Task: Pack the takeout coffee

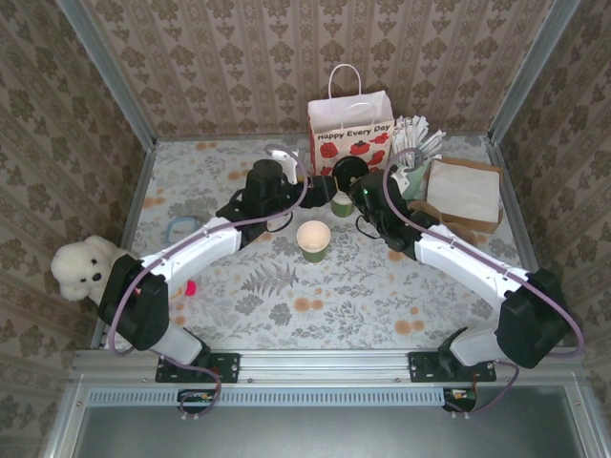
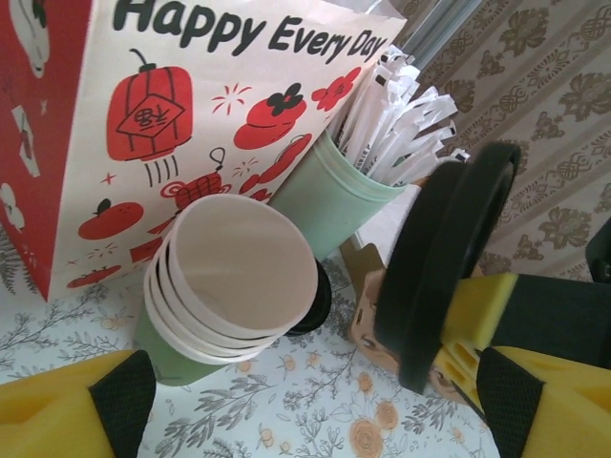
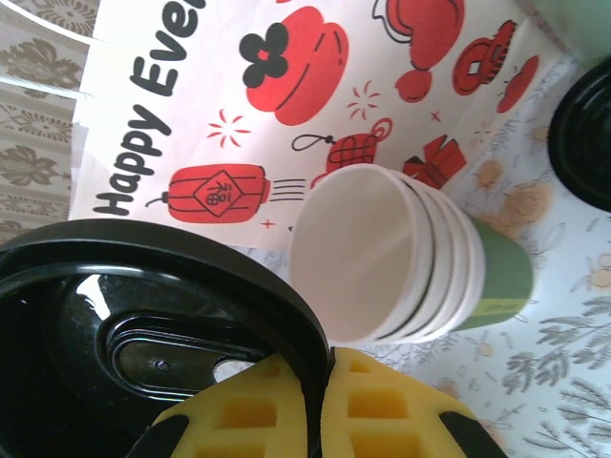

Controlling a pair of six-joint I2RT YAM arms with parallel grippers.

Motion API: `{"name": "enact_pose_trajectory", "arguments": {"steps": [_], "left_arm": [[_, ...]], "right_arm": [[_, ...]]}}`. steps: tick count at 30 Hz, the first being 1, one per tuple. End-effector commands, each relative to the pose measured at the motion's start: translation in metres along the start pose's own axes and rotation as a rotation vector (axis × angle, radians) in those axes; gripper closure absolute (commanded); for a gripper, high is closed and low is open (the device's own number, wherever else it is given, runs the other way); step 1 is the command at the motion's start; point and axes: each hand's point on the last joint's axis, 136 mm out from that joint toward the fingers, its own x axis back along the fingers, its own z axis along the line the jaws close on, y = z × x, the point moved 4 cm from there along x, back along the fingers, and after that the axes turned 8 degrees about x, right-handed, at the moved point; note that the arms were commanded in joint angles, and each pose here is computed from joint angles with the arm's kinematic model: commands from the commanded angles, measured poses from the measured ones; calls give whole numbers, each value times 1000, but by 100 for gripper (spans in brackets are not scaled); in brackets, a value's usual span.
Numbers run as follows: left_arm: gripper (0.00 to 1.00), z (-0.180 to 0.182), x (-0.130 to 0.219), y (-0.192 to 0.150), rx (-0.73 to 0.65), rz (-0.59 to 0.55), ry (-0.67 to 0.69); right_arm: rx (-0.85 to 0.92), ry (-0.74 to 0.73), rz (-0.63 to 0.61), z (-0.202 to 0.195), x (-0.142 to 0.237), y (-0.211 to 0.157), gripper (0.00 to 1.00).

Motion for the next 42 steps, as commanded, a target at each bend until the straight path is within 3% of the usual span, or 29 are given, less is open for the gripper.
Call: {"name": "enact_pose_trajectory", "arguments": {"steps": [1, 4, 8, 13, 15, 19, 22, 24, 28, 31, 36, 42], "left_arm": [[14, -17, -9, 20, -6, -62, -45], [22, -20, -17, 18, -18, -50, -49], [44, -21, -23, 19, -41, -46, -31], [65, -24, -25, 21, -72, -47, -34], [72, -25, -24, 23, -106, -46, -26], [83, -18, -18, 29, -198, -29, 53], [85, -11, -12, 30, -262, 2, 98], [85, -7, -7, 30, -305, 35, 118], [83, -9, 3, 30, -405, 87, 132], [82, -16, 7, 30, -452, 112, 99], [82, -23, 9, 32, -468, 132, 72], [81, -33, 11, 33, -456, 128, 11]], "right_arm": [[-39, 53, -52, 23, -3, 9, 95], [-36, 54, -47, 24, -5, 5, 95], [-14, 50, -48, 26, -5, 3, 94], [3, 70, -52, 27, -6, 1, 92], [55, 92, -41, 30, -6, -1, 85], [270, 80, -19, 27, 3, 8, 60], [446, 131, -4, 23, 18, 32, 38], [622, 167, 38, 23, 27, 46, 34], [1067, 217, 84, 38, 48, 56, 35], [1300, 315, 159, 53, 55, 49, 38], [1487, 334, 221, 61, 43, 43, 45], [1530, 376, 293, 65, 32, 32, 46]]}}
